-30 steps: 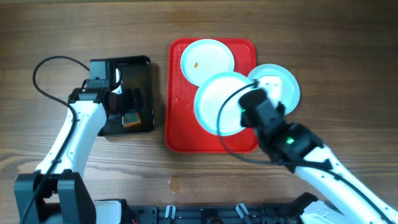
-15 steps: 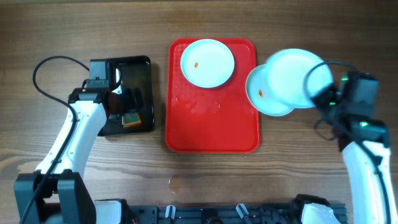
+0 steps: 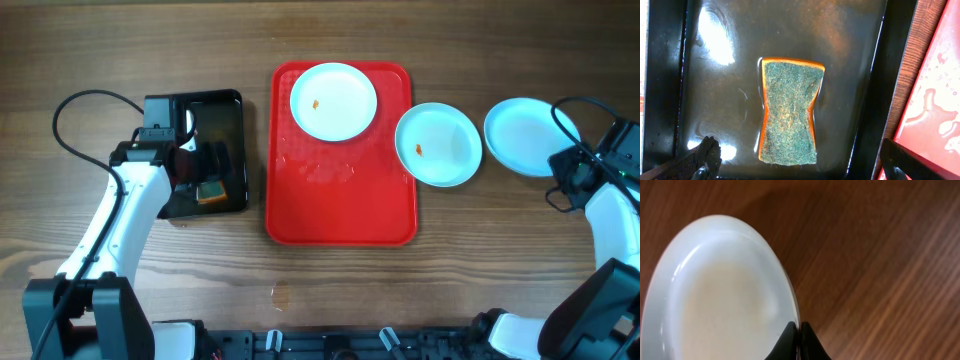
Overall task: Clean dirty plates on tray and stack at the side
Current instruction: 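Carry the plate right of the red tray and set it down, then move right gripper to the lower plate on the red tray and grip its rim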
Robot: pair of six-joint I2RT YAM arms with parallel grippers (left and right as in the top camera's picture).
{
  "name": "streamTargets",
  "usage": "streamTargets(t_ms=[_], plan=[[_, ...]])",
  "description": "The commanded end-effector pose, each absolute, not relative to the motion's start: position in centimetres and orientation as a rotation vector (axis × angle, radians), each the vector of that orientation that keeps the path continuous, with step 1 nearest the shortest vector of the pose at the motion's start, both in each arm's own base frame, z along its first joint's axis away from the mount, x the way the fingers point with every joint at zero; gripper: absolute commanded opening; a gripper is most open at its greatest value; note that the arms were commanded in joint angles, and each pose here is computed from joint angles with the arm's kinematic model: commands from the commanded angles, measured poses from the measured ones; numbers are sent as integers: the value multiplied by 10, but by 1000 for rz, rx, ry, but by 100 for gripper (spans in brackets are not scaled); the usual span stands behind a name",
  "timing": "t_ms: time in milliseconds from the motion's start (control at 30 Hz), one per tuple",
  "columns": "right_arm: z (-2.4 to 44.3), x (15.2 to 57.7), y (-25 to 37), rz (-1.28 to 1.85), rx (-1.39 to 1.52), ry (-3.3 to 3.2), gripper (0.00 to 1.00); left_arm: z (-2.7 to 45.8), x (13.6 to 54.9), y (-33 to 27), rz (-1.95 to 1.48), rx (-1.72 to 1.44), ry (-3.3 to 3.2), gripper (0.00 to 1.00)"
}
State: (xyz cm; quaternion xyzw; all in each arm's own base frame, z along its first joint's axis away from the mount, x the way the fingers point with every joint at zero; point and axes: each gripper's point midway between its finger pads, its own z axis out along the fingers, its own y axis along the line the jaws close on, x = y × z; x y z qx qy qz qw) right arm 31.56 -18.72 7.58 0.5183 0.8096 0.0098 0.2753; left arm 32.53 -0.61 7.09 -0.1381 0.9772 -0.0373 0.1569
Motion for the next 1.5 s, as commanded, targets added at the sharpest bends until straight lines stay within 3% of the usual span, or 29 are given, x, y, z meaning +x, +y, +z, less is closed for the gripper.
streamTargets(t_ms=[0, 67, 200, 467, 667, 767, 967, 1067, 1200, 1233, 1300, 1467], plan=[[87, 331, -193, 44, 1324, 2146, 5, 74, 325, -6, -112, -386, 2788, 100], [91, 337, -189, 89, 1301, 2140, 15, 74, 325, -6, -112, -387, 2788, 100], [107, 350, -156, 326, 1166, 2170, 52, 74, 325, -6, -113, -387, 2788, 100], [117, 340, -58, 670, 727, 2406, 54, 74, 325, -6, -113, -387, 2788, 100], [68, 326, -33, 369, 570, 2646, 64, 74, 325, -6, -113, -387, 2788, 100], [49, 331, -43, 175, 564, 2675, 65, 74, 325, -6, -112, -386, 2788, 100], [15, 349, -48, 148, 583, 2683, 65, 74, 325, -6, -113, -387, 2788, 100], [3, 349, -46, 164, 585, 2706, 56, 74, 325, -6, -112, -386, 2788, 100], [2, 349, -24, 341, 555, 2720, 30, 74, 325, -6, -112, -386, 2788, 100], [3, 348, -15, 408, 546, 2725, 19, 74, 325, -6, -113, -387, 2788, 100], [3, 344, -7, 469, 553, 2738, 9, 74, 325, -6, -112, -387, 2788, 100], [11, 333, 3, 487, 556, 2772, 5, 74, 325, -6, -113, -387, 2788, 100]])
